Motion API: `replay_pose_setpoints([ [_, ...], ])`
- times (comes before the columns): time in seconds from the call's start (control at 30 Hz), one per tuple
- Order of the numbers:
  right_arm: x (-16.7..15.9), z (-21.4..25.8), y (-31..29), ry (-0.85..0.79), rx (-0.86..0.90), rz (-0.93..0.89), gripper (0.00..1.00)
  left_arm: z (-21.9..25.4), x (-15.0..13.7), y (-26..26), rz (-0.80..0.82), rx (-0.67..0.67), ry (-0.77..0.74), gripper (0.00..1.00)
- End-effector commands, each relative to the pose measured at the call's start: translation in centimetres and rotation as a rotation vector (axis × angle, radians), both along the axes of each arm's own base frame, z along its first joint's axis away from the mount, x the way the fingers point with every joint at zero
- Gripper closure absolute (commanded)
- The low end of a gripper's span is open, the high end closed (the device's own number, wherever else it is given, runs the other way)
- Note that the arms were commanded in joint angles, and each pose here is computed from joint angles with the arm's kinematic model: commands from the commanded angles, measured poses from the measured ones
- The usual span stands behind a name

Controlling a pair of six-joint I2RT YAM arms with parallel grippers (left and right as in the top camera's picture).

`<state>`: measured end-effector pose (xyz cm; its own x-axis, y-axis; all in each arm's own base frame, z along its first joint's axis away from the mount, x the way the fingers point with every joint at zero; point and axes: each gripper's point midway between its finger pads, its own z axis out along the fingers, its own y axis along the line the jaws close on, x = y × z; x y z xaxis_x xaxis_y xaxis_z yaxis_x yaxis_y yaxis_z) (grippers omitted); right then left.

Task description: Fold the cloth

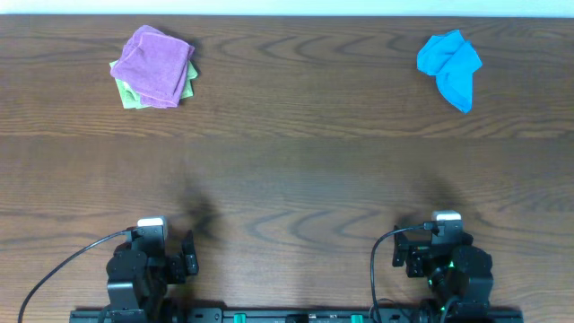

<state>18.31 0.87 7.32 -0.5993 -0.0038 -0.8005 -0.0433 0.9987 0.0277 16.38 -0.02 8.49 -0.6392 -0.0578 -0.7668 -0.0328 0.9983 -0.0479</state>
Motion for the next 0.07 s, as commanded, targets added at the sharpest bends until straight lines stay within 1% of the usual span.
replay_pose_setpoints([
  [0.0, -0.03, -0.36, -0.02, 0.002, -0.005, 0.005, 0.01, -1.43, -0.95, 0.16, 0.002, 0.013, 0.061, 0.04],
  [0.03, -0.03, -0.36, -0.02, 0.002, -0.005, 0.005, 0.01, -1.43, -0.95, 0.17, 0.003, 0.013, 0.061, 0.05],
])
